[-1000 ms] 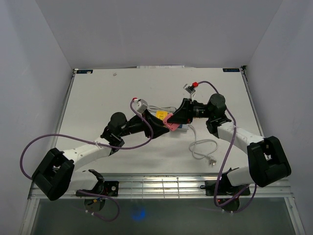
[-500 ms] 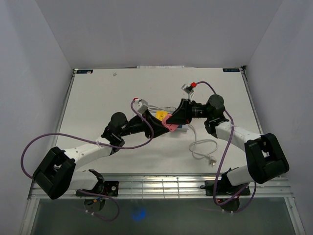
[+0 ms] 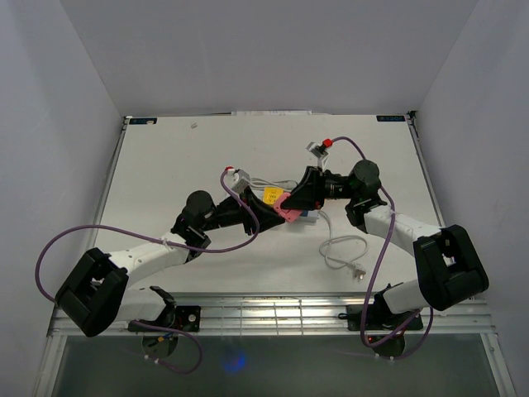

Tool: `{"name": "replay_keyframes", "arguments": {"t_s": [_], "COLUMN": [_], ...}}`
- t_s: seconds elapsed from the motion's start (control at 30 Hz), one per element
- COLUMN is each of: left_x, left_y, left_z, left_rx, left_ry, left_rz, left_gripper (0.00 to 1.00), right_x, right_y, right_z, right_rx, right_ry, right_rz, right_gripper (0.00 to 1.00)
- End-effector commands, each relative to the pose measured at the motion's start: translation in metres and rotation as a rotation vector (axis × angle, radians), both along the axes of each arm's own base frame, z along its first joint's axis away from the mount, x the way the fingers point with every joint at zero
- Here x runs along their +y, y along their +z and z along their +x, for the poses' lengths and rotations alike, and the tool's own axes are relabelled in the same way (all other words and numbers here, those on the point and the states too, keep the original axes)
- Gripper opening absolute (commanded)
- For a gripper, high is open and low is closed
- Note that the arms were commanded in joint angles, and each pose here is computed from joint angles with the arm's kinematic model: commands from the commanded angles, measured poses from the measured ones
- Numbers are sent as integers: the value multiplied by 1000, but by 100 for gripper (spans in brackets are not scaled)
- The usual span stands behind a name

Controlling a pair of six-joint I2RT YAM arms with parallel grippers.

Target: Insert the plug

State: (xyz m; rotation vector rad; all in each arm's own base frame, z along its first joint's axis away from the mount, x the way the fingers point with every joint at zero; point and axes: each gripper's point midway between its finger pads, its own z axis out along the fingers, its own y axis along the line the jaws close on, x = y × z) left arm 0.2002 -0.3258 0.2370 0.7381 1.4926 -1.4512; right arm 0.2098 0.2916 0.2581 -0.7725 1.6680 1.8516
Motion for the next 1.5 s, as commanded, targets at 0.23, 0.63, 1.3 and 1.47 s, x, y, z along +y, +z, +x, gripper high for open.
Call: {"name": "replay_keyframes", "arguments": {"t_s": [0.23, 0.63, 1.3, 1.47], "left_x": [5, 45, 68, 67], "left_y": [24, 24, -17, -17], "left_z": [-3, 38, 77, 77], "left_rx": [-81, -52, 141, 141], "left_ry": [11, 394, 665, 662], "left_rz": [-56, -51, 72, 73], "left_gripper": [68, 98, 98, 98], "right_x": [2, -14, -172, -220], "right_y": [0, -6, -83, -93], "right_z": [-6, 22, 142, 143], "right_rx": [-21, -38, 140, 404], "right_ry": [32, -136, -1395, -1748], "right_rz": [8, -26, -693, -774], "right_gripper": [8, 8, 8, 8]}}
